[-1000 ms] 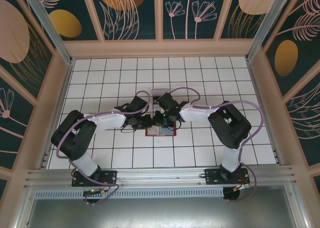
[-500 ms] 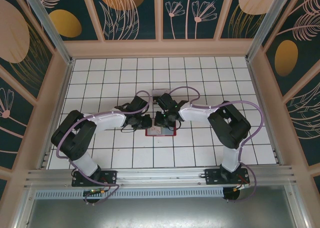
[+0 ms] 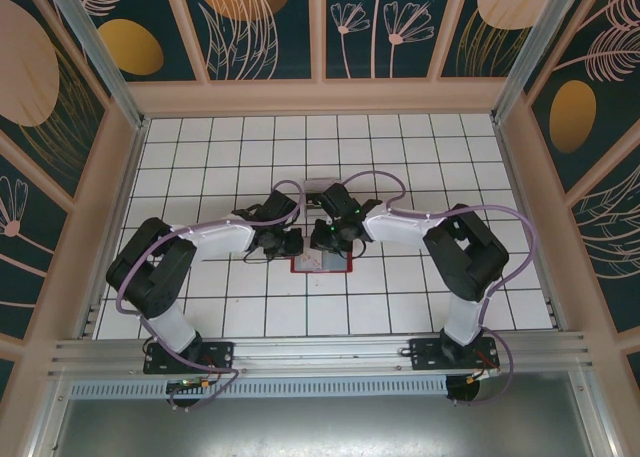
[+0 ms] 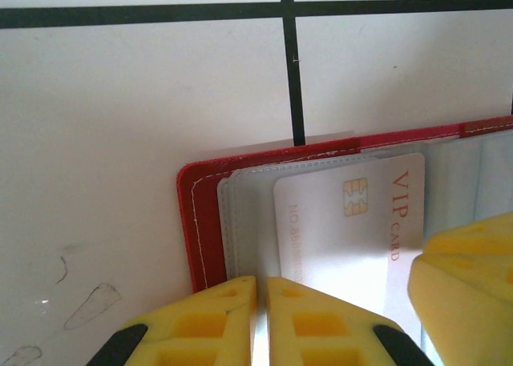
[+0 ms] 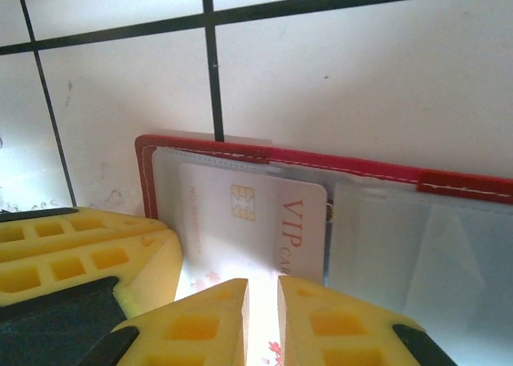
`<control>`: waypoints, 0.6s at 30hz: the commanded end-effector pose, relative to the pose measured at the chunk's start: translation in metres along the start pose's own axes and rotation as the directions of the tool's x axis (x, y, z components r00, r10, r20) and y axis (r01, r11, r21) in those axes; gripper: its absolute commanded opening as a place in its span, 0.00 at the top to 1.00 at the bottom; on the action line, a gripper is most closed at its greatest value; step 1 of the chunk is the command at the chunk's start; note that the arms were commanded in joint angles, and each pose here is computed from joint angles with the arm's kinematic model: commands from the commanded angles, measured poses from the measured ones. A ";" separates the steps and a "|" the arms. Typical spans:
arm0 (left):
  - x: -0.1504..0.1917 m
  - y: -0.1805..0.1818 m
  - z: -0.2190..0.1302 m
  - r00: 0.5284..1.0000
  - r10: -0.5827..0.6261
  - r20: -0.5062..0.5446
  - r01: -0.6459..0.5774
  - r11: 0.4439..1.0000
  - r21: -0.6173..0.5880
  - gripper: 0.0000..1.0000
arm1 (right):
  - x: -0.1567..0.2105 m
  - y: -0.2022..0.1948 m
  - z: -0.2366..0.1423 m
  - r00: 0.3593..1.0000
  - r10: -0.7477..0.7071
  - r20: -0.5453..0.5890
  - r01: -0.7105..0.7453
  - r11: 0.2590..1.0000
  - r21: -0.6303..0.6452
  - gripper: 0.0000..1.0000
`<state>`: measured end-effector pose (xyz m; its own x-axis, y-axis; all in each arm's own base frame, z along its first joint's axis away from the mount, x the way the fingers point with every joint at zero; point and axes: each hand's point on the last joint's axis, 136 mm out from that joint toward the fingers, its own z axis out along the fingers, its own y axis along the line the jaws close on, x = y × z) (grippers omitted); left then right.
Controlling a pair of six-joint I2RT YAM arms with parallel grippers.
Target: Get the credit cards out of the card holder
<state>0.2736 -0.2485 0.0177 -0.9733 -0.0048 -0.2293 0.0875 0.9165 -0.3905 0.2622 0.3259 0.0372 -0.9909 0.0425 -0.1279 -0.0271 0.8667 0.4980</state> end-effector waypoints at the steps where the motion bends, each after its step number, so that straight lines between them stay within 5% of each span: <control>1: 0.020 0.026 0.013 0.997 0.002 -0.075 -0.010 0.994 -0.108 0.86 | 0.001 -0.007 -0.005 1.000 -0.001 0.005 0.001 1.000 0.007 0.80; 18: 0.023 0.028 0.015 0.996 -0.005 -0.088 -0.004 0.994 -0.109 0.86 | 0.012 -0.019 0.013 0.999 0.016 -0.040 -0.016 1.000 -0.004 0.78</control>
<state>0.2743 -0.2494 0.0170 -0.9741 -0.0008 -0.2260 0.0896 0.9167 -0.3894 0.2581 0.3199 0.0256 -0.9926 0.0456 -0.1126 -0.0174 0.8640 0.5031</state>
